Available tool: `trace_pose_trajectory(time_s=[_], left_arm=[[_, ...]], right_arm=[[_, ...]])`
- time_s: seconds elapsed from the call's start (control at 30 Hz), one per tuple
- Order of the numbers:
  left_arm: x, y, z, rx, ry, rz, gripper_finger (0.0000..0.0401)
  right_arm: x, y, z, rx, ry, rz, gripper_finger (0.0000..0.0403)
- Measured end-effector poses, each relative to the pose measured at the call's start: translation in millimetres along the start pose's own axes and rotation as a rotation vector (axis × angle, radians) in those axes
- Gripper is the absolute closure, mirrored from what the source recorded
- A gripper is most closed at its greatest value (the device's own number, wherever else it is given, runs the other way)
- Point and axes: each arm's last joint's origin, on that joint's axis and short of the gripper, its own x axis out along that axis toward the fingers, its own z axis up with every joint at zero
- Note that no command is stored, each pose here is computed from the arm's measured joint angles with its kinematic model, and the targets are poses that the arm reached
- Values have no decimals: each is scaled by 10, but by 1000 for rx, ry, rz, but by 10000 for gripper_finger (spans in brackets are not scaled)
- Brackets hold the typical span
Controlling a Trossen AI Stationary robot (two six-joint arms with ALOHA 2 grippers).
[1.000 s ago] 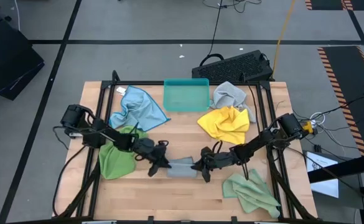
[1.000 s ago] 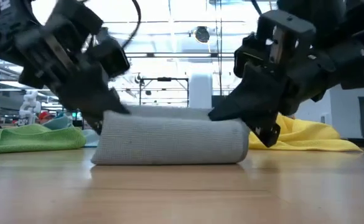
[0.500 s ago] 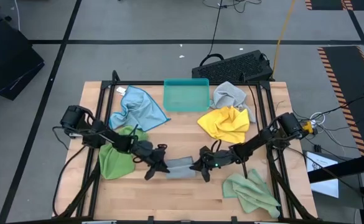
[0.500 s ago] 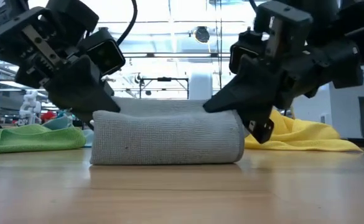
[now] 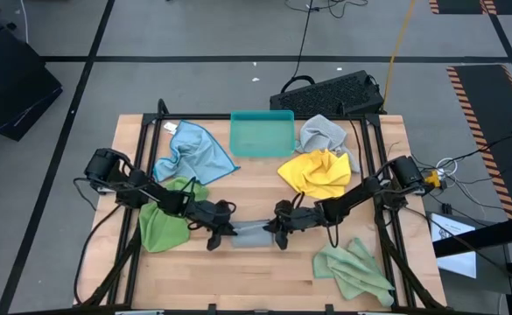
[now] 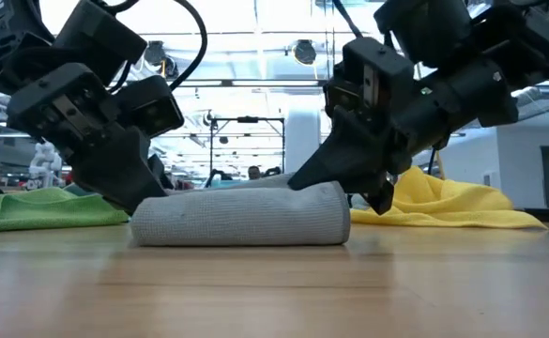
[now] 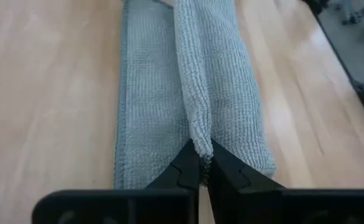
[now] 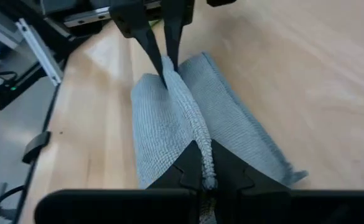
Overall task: Fold microfiber towels
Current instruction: Fold the dark gray microfiber towel
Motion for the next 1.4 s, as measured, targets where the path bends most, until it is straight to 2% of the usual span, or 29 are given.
trace_pose_trajectory(time_s=[0.13,0.3,0.53,0.63,0.73,0.9,1.13,1.2,1.33,1.4], left_arm=[[0,15,-4,-1,-8,40,387],[-2,31,-14,-3,-12,83,367],[-4,43,-17,-20,-33,137,326],[-5,48,-15,-19,-43,160,299],[-8,55,-12,-19,-55,185,266],[-15,54,0,-10,-62,193,221],[-29,102,20,-9,-74,234,205],[-33,124,27,-18,-77,249,209],[-36,144,36,-22,-79,257,223],[-37,152,40,-25,-76,249,233]], right_arm=[[0,-29,-15,-5,10,-35,392],[-3,-35,-25,-16,-12,-76,379],[-11,-56,-44,-44,-33,-137,295],[-29,-40,-16,-109,-64,-160,257],[-84,56,20,-199,-89,-134,238],[-141,233,15,-345,-179,-112,247],[-174,242,-7,-410,-264,-274,278],[-185,291,3,-458,-290,-253,279],[-173,383,9,-563,-302,-122,284],[-138,374,-22,-602,-292,-90,293]])
